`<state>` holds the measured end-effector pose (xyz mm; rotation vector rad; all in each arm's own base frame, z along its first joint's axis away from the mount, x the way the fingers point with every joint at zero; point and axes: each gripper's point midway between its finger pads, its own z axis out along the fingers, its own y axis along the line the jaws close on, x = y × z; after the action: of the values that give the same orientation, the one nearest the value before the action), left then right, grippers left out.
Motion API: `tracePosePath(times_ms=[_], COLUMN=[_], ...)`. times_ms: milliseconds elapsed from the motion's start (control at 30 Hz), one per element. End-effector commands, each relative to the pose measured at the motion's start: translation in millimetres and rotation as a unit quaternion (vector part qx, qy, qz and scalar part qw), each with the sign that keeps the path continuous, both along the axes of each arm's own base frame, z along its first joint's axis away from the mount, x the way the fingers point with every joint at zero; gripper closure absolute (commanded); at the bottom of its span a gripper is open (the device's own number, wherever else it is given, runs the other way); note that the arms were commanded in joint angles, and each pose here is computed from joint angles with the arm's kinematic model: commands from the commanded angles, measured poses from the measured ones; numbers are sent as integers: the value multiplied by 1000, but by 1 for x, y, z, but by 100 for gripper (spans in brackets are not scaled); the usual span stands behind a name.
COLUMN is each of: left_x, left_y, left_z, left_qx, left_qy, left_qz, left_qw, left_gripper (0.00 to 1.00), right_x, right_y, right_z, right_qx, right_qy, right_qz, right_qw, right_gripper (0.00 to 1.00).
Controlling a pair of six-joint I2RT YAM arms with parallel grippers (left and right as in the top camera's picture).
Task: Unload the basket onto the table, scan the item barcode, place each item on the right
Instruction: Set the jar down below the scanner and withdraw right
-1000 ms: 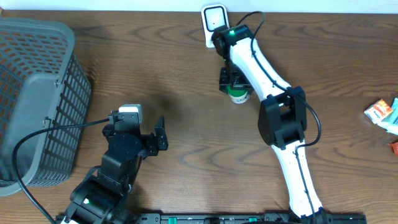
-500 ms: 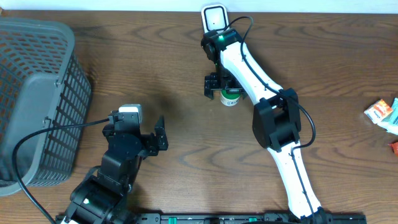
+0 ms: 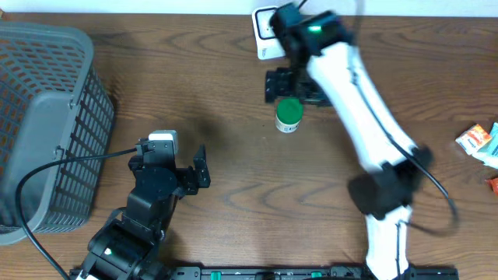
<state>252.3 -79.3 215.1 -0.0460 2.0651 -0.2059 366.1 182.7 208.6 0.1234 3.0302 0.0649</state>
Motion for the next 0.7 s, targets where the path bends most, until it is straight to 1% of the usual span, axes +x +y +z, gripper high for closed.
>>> tracePosePath(times_ms=[0,33,100,233,333,400,467,533,633,667], left_x=[1,1,1,1,1,1,1,1,1,1], left_y=[3,3,3,3,3,3,3,3,3,3], left_z=[2,2,2,2,2,2,2,2,2,2], left_qx=[7,7,7,7,7,7,7,7,7,7], left_qy=[-5,-5,-5,-5,-5,-5,-5,-5,-5,-5], left_qz=[4,4,4,4,4,4,4,4,4,4], left_qw=[1000,1000,1000,1000,1000,1000,1000,1000,1000,1000], left_gripper=[2,2,2,2,2,2,2,2,2,2], right_x=[-15,-26,-41,-71,-92,-99,-99,-92,-67,-54], right_y=[-18,-25,-38,-83,-96,-97,-99,-95,-84,-79], right_z=[56,84,120,181,217,233,240,238,223,214], right_qx=[17,33,44,18,32,43,37,29,20,18], right_qy=[-64,-99,-151,-262,-330,-360,-377,-378,-362,-354], right_qz=[21,30,42,19,21,28,44,58,65,66], right_qw=[998,994,987,965,943,932,924,924,930,933], right_gripper=[1,1,1,1,1,1,1,1,1,1])
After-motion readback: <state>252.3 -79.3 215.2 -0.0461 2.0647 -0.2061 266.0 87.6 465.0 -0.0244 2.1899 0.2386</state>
